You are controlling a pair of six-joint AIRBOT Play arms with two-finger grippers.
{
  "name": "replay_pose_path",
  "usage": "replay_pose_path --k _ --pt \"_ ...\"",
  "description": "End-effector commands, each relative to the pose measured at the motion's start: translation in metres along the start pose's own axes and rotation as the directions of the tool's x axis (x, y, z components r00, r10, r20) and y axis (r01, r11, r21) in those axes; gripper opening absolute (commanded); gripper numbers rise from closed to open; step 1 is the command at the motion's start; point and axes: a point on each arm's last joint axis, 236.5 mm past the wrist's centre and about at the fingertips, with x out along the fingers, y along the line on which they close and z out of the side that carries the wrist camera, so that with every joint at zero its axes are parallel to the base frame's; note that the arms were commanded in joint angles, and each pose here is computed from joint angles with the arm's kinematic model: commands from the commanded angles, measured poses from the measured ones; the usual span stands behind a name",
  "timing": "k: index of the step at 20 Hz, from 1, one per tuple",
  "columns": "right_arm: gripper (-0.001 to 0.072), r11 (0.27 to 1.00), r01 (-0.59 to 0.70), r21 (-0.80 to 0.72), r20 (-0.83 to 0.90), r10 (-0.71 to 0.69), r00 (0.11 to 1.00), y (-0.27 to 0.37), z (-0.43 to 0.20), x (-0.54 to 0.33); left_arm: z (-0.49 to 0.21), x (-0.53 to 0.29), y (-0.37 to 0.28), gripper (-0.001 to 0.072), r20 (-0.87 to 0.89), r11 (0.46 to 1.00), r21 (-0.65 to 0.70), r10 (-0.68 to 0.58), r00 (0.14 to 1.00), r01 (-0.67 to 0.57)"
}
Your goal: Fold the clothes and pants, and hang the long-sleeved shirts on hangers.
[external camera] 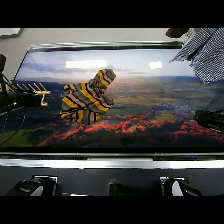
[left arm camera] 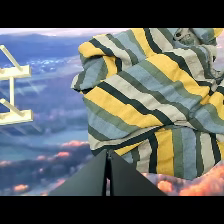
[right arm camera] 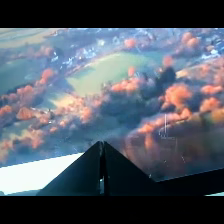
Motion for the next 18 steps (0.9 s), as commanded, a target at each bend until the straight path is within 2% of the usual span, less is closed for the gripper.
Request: replay_pose_path --k 1,4,5,6,7,9,12,15,18 --pt "0.0027 1.0 0.0 0.0 0.0 0.0 1.0 0.0 0.0 0.0 0.0 0.0 0.0 0.0021 -0.001 1.0 0.0 0.001 1.0 -0.001" --pt "0.0027 1.0 0.0 0.0 0.0 0.0 1.0 0.0 0.0 0.0 0.0 0.001 0.0 0.0025 -0.001 1.0 0.0 0.001 1.0 -0.001" --pt "0.0027 1.0 0.0 0.0 0.0 0.0 1.0 0.0 0.0 0.0 -0.001 0.002 0.0 0.0102 -0.007 1.0 0.0 0.001 1.0 -0.001" --pt "0.0027 1.0 0.0 0.0 0.0 0.0 1.0 0.0 0.0 0.0 -0.004 0.005 0.0 0.0373 -0.019 1.0 0.0 0.002 1.0 -0.002" --pt "0.0027 1.0 0.0 0.0 0.001 0.0 1.0 0.0 0.0 0.0 -0.008 0.008 0.0 0.0716 -0.041 1.0 -0.007 0.002 0.999 -0.002" --pt "0.0027 1.0 0.0 0.0 0.0 0.0 1.0 0.0 0.0 0.0 -0.02 0.025 0.006 0.072 -0.095 0.993 -0.112 0.015 0.995 -0.025" --pt "0.0027 1.0 0.0 0.0 0.0 0.0 1.0 0.0 0.0 0.0 -0.065 0.074 0.031 0.072 -0.243 0.925 -0.363 0.022 0.97 -0.112" --pt "0.0027 1.0 0.0 0.0 0.0 0.0 1.0 0.0 0.0 0.0 -0.105 0.13 0.038 0.072 -0.292 0.805 -0.588 -0.111 0.95 -0.087" --pt "0.0027 1.0 0.0 0.0 0.0 0.0 1.0 0.0 0.0 0.0 -0.126 0.168 0.026 0.072 -0.299 0.725 -0.689 -0.272 0.915 -0.01"
